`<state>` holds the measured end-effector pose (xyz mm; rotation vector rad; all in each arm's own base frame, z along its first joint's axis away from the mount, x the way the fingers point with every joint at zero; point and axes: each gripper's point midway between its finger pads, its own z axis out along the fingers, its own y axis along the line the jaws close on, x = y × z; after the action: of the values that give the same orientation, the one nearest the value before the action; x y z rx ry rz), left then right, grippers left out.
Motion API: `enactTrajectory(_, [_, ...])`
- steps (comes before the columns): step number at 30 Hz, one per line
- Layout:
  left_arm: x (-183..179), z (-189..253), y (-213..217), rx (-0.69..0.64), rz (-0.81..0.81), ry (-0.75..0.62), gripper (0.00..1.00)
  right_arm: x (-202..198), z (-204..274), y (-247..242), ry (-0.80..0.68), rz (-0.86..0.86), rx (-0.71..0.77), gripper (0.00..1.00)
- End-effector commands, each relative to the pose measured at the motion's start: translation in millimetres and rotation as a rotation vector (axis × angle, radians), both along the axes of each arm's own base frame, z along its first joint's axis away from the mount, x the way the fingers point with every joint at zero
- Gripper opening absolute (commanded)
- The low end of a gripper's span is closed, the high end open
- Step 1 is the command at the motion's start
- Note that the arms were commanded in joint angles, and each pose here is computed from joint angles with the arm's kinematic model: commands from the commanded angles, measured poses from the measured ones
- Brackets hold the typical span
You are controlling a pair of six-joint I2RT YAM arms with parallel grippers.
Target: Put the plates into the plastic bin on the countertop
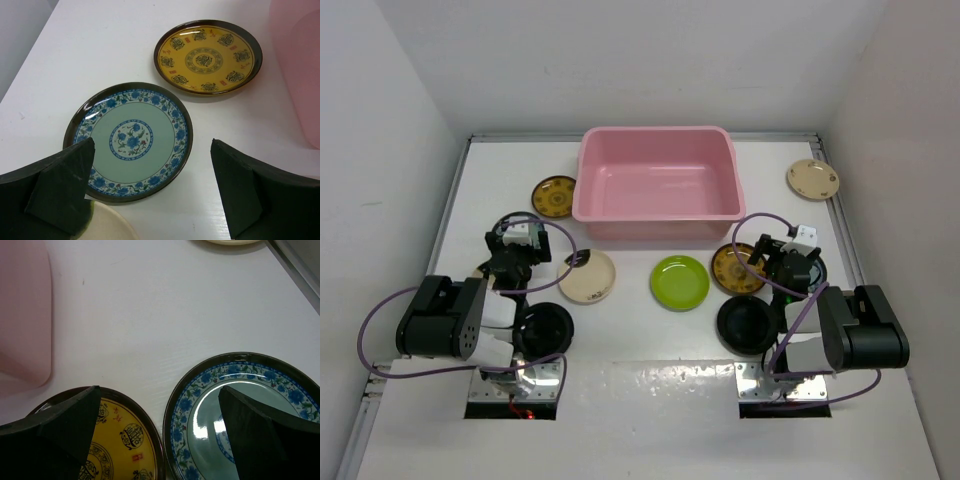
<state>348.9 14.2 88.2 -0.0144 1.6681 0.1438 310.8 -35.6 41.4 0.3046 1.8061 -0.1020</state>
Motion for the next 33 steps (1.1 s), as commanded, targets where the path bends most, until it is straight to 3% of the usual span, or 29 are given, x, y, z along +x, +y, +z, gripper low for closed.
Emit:
enactTrajectory(1, [5,20,1,-0.018,0.002,-0.075,1.0,-20,-12,4,0.018,0.017,0.004,1.0])
enactTrajectory(6, [10,35,-2,-0.011,-0.018,-0.116,1.0,-17,-1,-2,0.013,-0.041,-0.01,1.0])
enactTrajectory(7, [22,27,-4,-0.029,-0.016,0.007,1.0,-9,17,-6,0.01,-0.076,0.0,1.0])
enactTrajectory(9, [38,76,13,0.081,0.035,0.048,1.0,-12,20,-12,0.069,-0.101,-0.016,1.0])
enactTrajectory(10, [47,97,19,0.133,0.053,0.066,1.0,2,64,-10,-0.005,-0.092,-0.022,1.0])
enactTrajectory(11, [61,141,32,0.092,0.149,0.045,1.0,5,76,-10,-0.004,-0.066,-0.06,1.0])
enactTrajectory(12, [57,159,68,0.073,0.343,0.054,1.0,7,87,-10,0.022,-0.054,-0.077,1.0])
enactTrajectory(13, [72,155,76,0.061,0.356,0.114,1.0,11,104,-8,0.015,-0.035,-0.083,1.0])
enactTrajectory(14, [96,178,57,0.076,0.154,0.174,1.0,10,104,-7,0.048,-0.016,-0.107,1.0])
enactTrajectory(16, [114,162,64,0.027,0.033,0.316,1.0,24,130,-3,0.023,0.008,-0.103,1.0])
enactTrajectory(17, [129,115,58,-0.004,-0.056,0.461,1.0,29,137,5,0.029,0.051,-0.085,1.0])
enactTrajectory(19, [137,106,44,-0.106,-0.223,0.609,0.96,39,135,20,0.058,0.132,-0.048,1.0])
enactTrajectory(20, [142,92,41,-0.154,-0.278,0.668,0.88,46,150,34,0.055,0.207,-0.018,0.93])
enactTrajectory(21, [152,71,31,-0.246,-0.374,0.76,0.66,48,153,48,0.056,0.278,0.005,0.87])
enactTrajectory(24, [177,56,32,-0.305,-0.423,0.787,0.56,55,152,74,0.099,0.416,0.067,0.71])
enactTrajectory(26, [186,24,27,-0.351,-0.459,0.822,0.59,59,150,79,0.115,0.426,0.104,0.65])
enactTrajectory(33, [204,-25,16,-0.43,-0.539,0.82,0.63,51,144,79,0.119,0.396,0.169,0.67])
